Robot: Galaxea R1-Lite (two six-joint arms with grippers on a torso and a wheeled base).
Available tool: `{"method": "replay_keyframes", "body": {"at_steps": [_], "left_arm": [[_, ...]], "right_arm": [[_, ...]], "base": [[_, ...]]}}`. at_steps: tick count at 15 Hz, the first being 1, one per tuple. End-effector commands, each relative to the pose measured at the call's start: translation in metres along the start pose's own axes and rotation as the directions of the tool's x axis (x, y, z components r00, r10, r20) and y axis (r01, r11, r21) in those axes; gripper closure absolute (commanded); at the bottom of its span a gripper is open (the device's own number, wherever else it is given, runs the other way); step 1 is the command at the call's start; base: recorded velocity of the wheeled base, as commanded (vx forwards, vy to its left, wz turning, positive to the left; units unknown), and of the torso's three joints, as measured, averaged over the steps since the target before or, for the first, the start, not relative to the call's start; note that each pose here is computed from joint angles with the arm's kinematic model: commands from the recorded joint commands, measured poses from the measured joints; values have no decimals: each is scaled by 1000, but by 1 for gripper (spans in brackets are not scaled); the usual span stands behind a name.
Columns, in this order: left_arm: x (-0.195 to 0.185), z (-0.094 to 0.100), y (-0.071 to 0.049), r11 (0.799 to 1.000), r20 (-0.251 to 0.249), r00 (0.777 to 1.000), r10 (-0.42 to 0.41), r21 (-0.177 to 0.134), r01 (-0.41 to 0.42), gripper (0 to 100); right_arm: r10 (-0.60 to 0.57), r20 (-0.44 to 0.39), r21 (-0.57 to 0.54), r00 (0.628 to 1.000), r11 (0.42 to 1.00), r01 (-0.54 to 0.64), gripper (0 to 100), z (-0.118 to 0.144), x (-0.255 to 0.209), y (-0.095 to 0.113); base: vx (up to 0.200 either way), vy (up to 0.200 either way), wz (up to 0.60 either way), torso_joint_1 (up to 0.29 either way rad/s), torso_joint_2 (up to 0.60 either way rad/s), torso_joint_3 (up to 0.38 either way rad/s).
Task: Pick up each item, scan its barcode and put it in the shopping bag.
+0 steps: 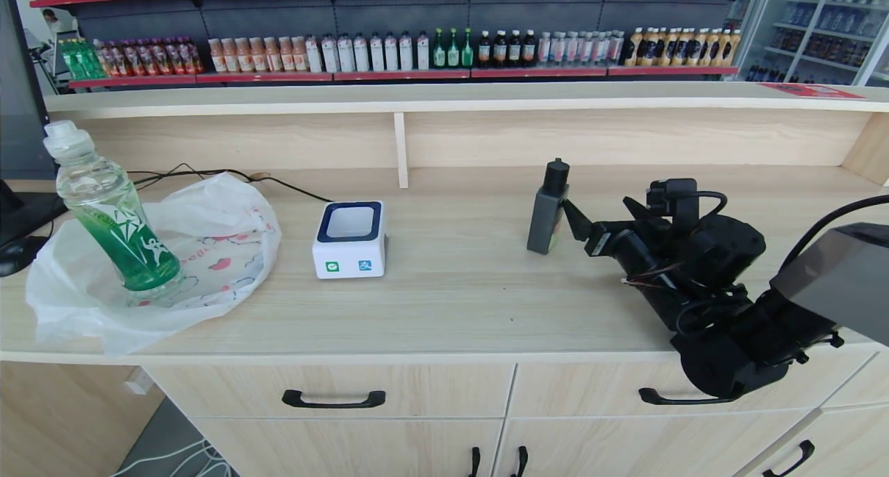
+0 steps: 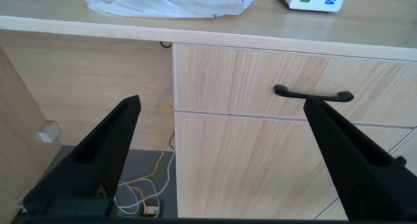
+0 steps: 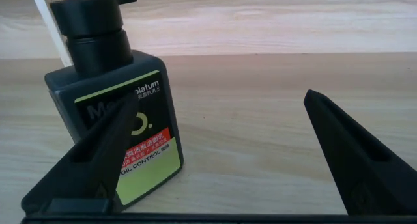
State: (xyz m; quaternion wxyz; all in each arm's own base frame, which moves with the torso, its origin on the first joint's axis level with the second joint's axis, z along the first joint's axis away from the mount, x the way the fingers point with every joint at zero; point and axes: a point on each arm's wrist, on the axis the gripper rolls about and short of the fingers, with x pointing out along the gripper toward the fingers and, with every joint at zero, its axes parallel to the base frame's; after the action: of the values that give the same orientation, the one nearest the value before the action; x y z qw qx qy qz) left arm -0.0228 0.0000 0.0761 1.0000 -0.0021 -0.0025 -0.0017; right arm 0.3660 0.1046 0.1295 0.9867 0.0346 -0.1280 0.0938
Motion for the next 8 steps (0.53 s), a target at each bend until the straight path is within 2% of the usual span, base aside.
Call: {"method": "replay_keyframes", "body": {"at_steps": [1, 6, 8], "left_arm": [[0, 0, 0, 1000, 1, 1000, 0, 0, 0, 0], [0, 0, 0, 1000, 1, 1000, 0, 0, 0, 0], [0, 0, 0, 1000, 1, 1000, 0, 0, 0, 0]], "right_arm": [[-3, -2, 1, 1000, 1000, 3, 0, -6, 4, -1], [-28, 2, -6, 1000, 1000, 28, 0, -7, 7, -11], [-26, 5, -8, 1000, 1000, 26, 0, 0, 2, -11]], "base": [[0, 0, 0, 0, 0, 0], [0, 0, 0, 0, 0, 0], [0, 0, 0, 0, 0, 0]]}}
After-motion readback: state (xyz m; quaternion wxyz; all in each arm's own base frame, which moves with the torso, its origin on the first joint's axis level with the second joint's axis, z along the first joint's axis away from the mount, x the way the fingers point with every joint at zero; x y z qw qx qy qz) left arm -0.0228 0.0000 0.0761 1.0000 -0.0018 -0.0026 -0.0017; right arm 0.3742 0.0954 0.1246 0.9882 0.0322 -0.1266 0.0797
